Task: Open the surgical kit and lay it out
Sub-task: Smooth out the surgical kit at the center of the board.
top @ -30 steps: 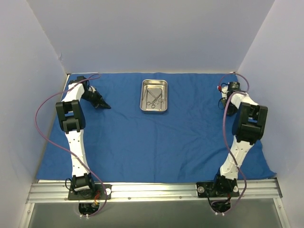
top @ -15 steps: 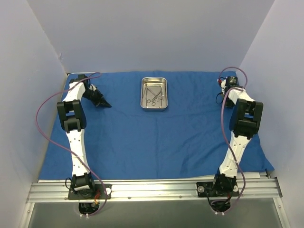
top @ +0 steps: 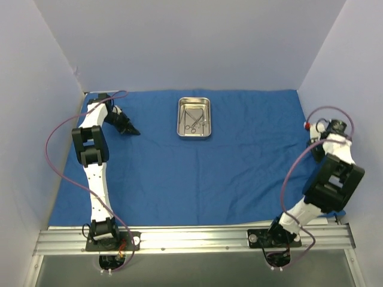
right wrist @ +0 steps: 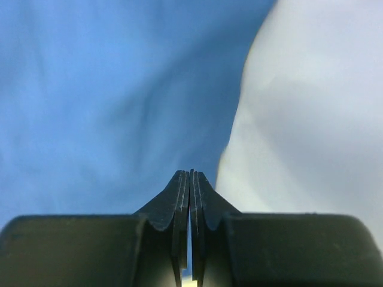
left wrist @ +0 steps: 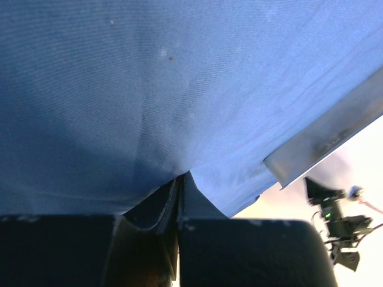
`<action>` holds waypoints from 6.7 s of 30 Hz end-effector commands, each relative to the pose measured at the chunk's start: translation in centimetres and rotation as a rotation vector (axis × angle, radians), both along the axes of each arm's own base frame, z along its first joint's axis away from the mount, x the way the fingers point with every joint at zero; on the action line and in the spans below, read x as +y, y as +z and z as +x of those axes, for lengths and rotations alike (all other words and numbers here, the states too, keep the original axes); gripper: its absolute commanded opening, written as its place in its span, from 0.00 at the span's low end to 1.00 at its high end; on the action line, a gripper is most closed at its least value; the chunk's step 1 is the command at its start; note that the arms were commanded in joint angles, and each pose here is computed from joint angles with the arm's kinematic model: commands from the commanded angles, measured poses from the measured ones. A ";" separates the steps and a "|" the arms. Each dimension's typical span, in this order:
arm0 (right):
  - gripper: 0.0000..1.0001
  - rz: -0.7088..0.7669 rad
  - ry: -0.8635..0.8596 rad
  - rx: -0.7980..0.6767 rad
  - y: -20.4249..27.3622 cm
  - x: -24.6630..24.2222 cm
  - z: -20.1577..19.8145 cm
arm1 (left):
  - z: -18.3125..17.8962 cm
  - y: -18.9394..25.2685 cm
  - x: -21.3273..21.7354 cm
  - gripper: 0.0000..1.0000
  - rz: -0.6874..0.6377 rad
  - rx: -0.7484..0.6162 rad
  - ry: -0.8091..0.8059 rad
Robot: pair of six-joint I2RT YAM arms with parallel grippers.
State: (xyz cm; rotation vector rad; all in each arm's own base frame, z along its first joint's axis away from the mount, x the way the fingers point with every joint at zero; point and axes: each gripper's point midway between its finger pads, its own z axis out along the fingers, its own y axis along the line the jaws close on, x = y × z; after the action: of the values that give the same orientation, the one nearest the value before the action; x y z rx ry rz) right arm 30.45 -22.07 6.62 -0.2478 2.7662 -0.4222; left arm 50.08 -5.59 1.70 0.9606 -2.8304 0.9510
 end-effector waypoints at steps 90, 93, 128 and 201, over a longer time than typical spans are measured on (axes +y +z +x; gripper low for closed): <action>0.00 0.356 -0.277 -0.379 -5.4 15.4 26.9 | -12.5 0.2 10.5 0.21 0.522 0.089 -0.046; 0.00 0.381 -0.289 -0.343 -7.4 15.8 26.9 | -13.3 -0.4 11.0 0.21 0.525 0.116 -0.035; 0.00 0.395 -0.224 -0.163 -10.7 19.8 19.8 | -13.5 -1.2 16.6 0.22 0.503 0.145 0.038; 0.99 0.856 -0.027 -0.333 12.0 38.6 15.9 | -0.1 9.7 -14.9 0.96 0.584 -0.559 -0.548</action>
State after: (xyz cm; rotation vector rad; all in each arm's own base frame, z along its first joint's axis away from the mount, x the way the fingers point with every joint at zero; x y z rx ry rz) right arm 48.22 16.05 15.14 0.1058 2.4133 0.6238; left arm 49.63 -22.26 11.24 -0.2370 -3.5808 0.5459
